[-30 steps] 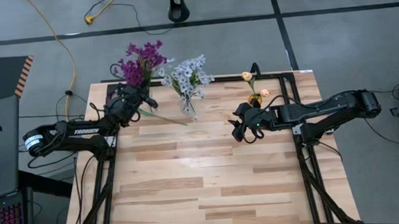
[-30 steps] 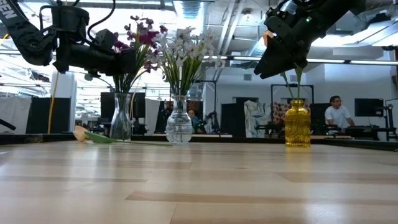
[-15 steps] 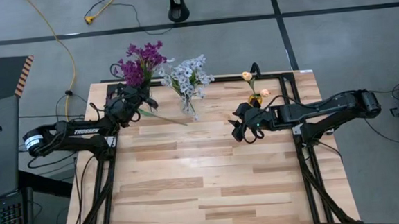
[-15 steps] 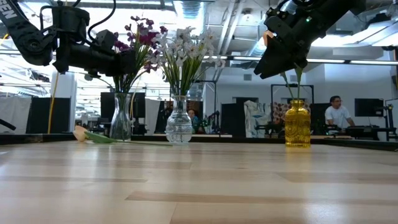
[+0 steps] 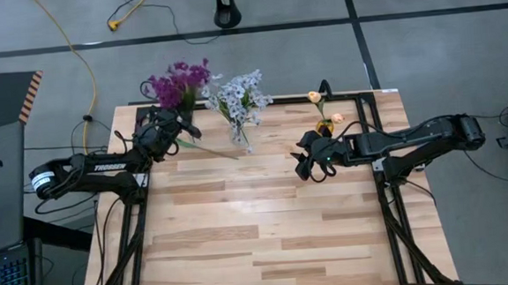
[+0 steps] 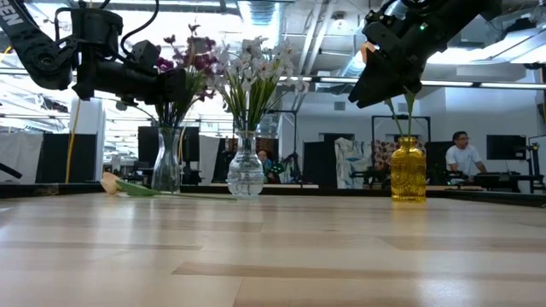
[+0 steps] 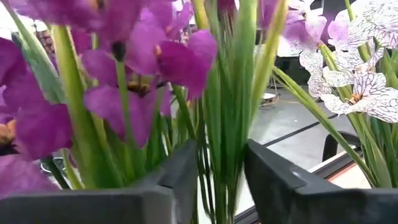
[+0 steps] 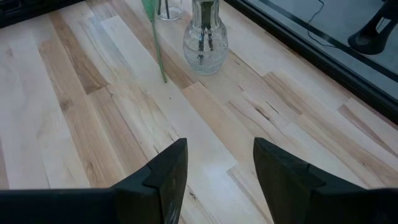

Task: Sort flowers into vase by color
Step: Put the violet flowers into the left transparent vase

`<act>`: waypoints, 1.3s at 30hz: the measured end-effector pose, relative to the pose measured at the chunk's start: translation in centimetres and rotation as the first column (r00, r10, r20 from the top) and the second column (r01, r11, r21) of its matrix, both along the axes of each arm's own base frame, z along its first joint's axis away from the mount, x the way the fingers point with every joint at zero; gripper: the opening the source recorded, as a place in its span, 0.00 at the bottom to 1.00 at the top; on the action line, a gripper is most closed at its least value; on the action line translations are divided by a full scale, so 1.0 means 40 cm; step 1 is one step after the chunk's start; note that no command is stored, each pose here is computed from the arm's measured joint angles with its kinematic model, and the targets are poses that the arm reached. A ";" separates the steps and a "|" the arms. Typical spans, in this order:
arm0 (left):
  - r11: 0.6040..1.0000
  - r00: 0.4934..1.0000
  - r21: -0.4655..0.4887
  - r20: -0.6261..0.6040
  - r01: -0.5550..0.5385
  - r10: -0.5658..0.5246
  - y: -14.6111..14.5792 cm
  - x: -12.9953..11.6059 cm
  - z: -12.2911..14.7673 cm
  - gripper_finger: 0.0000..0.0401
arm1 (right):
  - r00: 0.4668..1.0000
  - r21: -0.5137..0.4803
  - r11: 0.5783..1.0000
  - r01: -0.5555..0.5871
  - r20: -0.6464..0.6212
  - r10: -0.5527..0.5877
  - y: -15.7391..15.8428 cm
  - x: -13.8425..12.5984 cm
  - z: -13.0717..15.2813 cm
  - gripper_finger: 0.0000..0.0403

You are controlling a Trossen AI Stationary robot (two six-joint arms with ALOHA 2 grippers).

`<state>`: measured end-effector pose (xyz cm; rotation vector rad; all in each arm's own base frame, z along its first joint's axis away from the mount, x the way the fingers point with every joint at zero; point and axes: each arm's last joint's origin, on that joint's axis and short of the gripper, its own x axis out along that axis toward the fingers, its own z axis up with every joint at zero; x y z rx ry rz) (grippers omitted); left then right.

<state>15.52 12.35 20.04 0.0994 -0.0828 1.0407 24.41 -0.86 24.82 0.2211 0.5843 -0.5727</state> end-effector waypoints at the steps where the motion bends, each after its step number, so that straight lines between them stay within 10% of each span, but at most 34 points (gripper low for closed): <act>1: 1.000 1.000 0.004 -0.006 -0.001 0.001 0.000 0.000 0.000 0.32 | 1.000 0.000 1.000 0.000 0.000 0.000 0.000 0.000 0.000 0.52; 39: 0.963 0.969 0.125 0.026 0.239 -0.244 -0.135 -0.052 0.101 0.51 | 1.000 0.000 1.000 0.000 -0.001 0.000 0.000 0.000 0.000 0.52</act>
